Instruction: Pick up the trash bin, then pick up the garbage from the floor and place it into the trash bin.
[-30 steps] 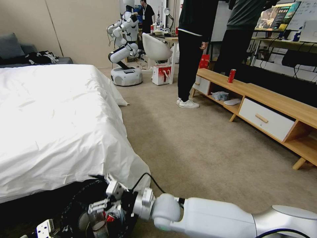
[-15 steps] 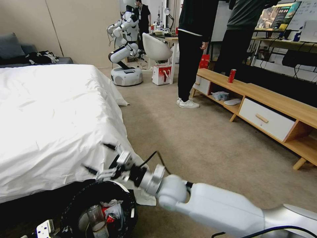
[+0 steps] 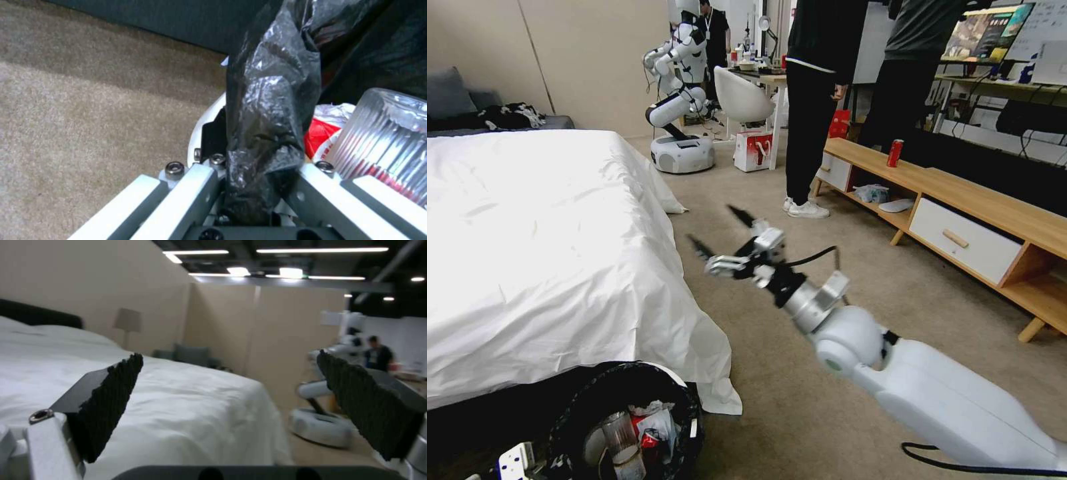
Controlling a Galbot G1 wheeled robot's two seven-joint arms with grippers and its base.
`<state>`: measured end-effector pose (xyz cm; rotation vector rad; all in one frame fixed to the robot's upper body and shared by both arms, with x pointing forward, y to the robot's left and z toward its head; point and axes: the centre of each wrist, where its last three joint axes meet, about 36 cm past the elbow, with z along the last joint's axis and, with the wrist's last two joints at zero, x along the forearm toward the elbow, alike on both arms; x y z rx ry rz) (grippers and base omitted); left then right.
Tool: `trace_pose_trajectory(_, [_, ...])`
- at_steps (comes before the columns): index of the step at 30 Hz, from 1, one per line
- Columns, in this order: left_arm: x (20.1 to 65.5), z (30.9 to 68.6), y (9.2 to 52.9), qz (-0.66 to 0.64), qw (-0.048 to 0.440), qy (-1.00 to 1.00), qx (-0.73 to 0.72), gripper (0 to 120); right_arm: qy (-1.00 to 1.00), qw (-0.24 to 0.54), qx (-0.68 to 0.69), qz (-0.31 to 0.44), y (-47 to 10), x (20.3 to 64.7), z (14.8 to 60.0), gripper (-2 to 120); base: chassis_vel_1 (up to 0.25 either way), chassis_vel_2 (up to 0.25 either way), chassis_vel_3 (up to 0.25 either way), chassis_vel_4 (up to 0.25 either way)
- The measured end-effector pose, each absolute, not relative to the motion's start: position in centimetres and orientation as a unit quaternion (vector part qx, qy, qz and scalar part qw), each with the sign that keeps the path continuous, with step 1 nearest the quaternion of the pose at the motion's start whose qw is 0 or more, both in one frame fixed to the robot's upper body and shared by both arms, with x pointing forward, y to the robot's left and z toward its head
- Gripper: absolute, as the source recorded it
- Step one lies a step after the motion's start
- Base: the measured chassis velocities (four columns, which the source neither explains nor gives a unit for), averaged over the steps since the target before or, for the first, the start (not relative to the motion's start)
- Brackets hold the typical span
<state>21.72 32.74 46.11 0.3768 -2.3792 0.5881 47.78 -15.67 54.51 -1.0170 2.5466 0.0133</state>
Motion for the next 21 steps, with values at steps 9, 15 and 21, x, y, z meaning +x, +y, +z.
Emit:
trace_pose_trajectory(9, [21.2, 46.4, 32.8, 0.223, 0.324, -0.908, 0.146, 0, 0.950, 0.187, -0.251, -0.013, -21.0, 47.4, 54.8, 100, 0.000, 0.000, 0.000, 0.000])
trace_pose_trajectory(15, [20.7, 46.6, 32.7, 0.218, 0.325, -0.908, 0.148, 0, 0.978, 0.175, -0.111, -0.027, -26.4, 45.6, 54.9, 100, 0.000, 0.000, 0.000, 0.000])
trace_pose_trajectory(21, [20.6, 46.8, 32.6, 0.212, 0.323, -0.910, 0.150, 0, 0.985, 0.165, -0.020, -0.037, -28.7, 43.0, 55.2, 100, 0.000, 0.000, 0.000, 0.000])
